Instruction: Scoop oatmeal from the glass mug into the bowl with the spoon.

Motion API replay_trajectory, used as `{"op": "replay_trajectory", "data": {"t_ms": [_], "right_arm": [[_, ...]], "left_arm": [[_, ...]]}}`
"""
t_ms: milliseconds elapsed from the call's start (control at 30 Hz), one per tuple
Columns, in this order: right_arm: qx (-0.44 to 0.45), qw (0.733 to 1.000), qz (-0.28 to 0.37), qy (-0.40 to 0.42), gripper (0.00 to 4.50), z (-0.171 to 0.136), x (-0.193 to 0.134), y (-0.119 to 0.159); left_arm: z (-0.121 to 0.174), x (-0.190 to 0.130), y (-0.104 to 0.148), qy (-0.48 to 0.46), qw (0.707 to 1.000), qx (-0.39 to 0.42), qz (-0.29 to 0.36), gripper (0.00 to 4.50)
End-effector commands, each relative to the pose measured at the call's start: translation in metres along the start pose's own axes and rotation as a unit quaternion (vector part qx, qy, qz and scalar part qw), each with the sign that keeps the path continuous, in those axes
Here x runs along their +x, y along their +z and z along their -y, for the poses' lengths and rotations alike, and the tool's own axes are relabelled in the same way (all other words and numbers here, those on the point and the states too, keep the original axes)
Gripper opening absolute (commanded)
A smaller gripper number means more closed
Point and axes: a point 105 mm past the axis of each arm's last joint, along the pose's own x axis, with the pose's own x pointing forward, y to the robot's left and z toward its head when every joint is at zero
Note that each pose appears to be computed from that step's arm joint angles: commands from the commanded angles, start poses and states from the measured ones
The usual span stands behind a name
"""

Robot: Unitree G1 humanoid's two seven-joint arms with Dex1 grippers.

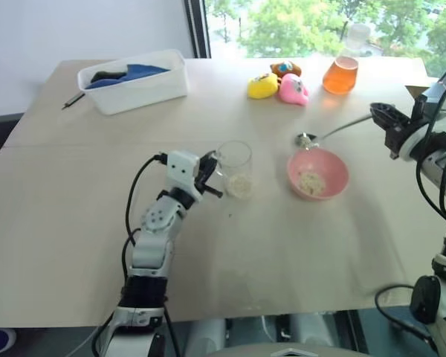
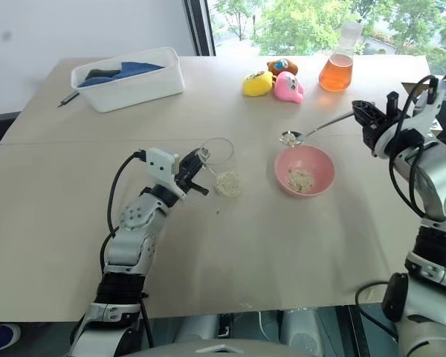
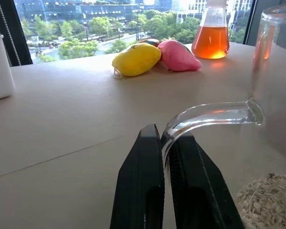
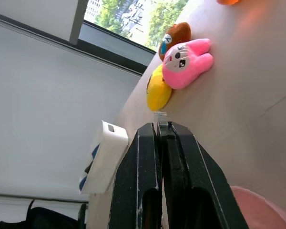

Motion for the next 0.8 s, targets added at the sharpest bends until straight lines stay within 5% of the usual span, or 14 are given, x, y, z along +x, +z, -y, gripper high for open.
{"op": "replay_trajectory", "data": {"t_ms": [33, 267, 500, 800], "right_arm": [[-0.035, 0.999, 0.018, 0.019, 0.00, -0.012, -0.010, 0.010], [-0.139, 0.990, 0.001, 0.001, 0.00, -0.012, -0.007, 0.005], [-0.323, 0.945, -0.050, 0.014, 0.00, -0.026, -0.001, -0.013], [-0.560, 0.820, -0.091, 0.082, 0.00, -0.066, 0.004, -0.034]], "left_arm": [[0.002, 0.003, 0.011, -0.007, 1.000, 0.006, 0.025, 0.14], [0.004, 0.006, 0.011, -0.013, 1.000, 0.006, 0.024, 0.14], [0.004, 0.006, 0.010, -0.013, 1.000, 0.005, 0.025, 0.14], [0.003, 0.003, 0.010, -0.003, 1.000, 0.007, 0.028, 0.14]]}}
